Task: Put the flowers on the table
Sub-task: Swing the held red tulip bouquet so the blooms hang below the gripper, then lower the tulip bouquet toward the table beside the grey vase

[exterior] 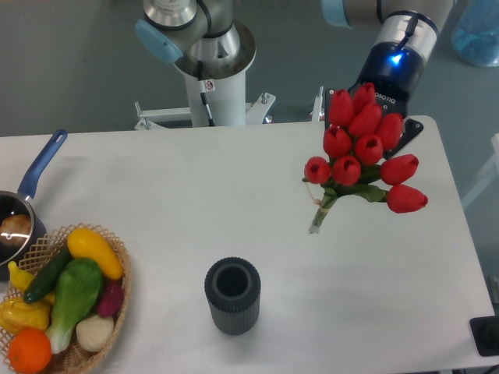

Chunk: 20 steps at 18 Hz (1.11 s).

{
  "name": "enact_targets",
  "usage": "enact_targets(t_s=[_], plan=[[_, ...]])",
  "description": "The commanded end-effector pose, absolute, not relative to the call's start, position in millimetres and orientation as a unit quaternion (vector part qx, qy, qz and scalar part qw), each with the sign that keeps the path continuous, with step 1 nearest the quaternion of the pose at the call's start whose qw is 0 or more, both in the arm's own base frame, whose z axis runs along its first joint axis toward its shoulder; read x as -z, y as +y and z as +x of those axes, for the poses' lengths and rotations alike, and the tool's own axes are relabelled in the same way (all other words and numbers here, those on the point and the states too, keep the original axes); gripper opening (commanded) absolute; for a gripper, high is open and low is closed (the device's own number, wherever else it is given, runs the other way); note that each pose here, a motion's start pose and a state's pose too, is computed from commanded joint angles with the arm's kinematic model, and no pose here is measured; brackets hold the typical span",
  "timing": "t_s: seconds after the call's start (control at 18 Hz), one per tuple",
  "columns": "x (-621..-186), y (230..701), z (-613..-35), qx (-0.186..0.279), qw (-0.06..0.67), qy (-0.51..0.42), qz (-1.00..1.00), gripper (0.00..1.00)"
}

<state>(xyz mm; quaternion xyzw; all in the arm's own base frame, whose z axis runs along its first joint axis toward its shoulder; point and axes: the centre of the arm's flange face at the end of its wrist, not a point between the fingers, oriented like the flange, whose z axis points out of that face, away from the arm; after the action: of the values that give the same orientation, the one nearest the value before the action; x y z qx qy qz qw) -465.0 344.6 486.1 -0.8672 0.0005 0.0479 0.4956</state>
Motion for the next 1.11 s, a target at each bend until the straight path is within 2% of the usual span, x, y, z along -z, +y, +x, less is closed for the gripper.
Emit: enact_targets(t_s=[0.28, 0.44, 0.72, 1.11], plan=[[-478, 352, -458, -0.103, 0.392, -0.015, -0.914, 0.40], [-464, 372, -445, -0.130, 0.319, -0.008, -0.939, 0.40], [-437, 387, -443, -0.150, 0.244, 0.005, -0.958, 0.39], [-421, 385, -448, -0.162, 0.193, 0.005, -0.968, 0.39]])
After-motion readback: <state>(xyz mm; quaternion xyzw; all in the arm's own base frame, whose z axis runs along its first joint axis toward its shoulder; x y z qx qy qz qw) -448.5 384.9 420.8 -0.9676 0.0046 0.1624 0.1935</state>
